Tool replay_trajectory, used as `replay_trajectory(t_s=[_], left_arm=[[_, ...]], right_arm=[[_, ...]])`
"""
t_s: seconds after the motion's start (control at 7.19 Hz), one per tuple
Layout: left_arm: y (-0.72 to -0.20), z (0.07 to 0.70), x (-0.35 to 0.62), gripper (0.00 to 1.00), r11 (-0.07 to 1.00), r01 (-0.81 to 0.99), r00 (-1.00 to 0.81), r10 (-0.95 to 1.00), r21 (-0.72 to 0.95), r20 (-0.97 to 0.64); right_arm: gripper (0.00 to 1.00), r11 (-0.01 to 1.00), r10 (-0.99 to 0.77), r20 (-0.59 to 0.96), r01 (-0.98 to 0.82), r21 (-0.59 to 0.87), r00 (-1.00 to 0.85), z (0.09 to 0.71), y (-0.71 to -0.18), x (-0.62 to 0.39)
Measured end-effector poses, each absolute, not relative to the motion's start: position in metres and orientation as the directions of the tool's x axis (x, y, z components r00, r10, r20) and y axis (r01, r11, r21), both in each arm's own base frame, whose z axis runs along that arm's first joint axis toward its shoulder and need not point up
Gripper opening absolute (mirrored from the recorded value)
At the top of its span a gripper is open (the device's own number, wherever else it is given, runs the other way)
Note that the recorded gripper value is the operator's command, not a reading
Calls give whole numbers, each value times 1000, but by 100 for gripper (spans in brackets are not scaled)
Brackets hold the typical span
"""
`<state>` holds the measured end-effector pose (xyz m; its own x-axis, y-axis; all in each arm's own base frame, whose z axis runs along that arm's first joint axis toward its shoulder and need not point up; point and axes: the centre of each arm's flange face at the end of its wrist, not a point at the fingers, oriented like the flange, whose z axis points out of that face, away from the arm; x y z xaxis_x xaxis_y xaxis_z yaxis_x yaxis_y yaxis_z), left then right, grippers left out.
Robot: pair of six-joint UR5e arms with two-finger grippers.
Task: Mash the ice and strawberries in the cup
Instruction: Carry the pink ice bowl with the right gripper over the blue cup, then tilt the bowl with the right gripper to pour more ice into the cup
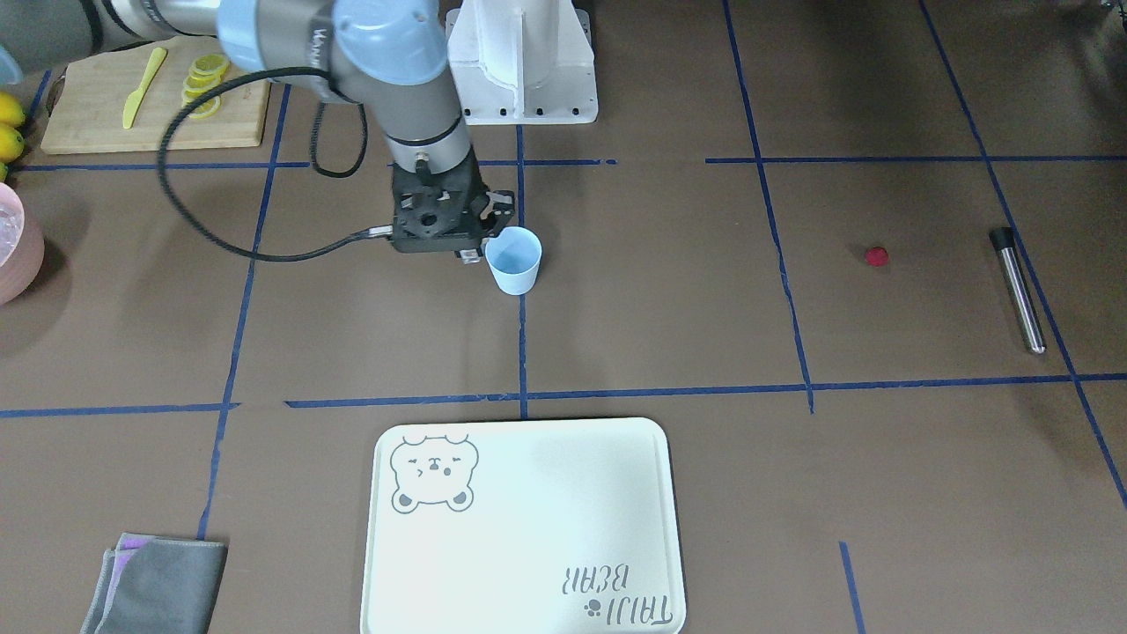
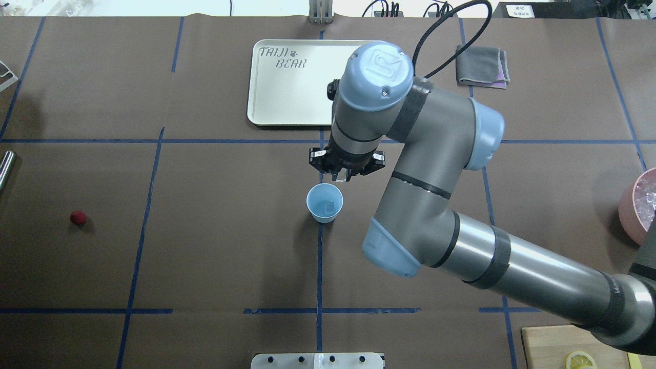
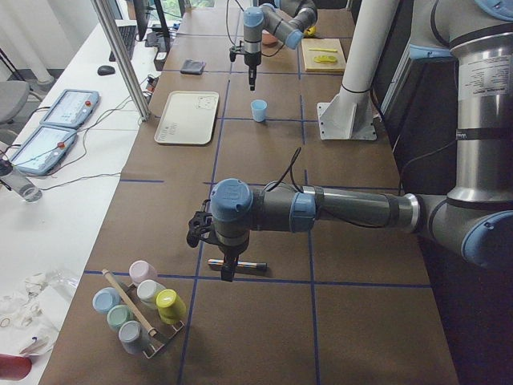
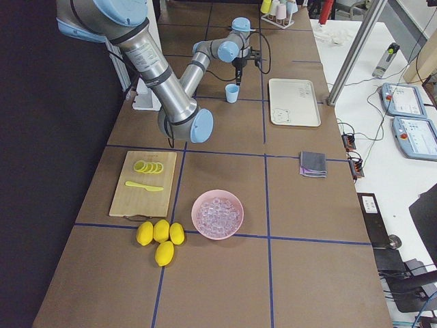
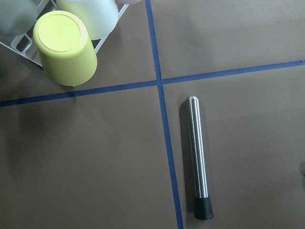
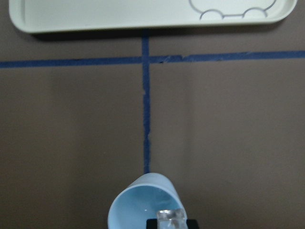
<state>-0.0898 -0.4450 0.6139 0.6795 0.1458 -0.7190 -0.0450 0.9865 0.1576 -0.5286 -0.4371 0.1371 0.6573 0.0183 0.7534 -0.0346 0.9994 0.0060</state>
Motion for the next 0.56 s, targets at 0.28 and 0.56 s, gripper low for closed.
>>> replay_trajectory(t_s=[0.28, 0.56], left_arm=[[-445, 615, -90, 100, 987, -45, 680, 144, 155, -719], [-445, 616, -90, 100, 987, -45, 679, 143, 154, -720]], right_arm=[[3, 1000, 5, 743, -25, 16, 669, 133, -412, -558], [5, 999, 3, 733, -35, 29, 680, 137, -410, -563]])
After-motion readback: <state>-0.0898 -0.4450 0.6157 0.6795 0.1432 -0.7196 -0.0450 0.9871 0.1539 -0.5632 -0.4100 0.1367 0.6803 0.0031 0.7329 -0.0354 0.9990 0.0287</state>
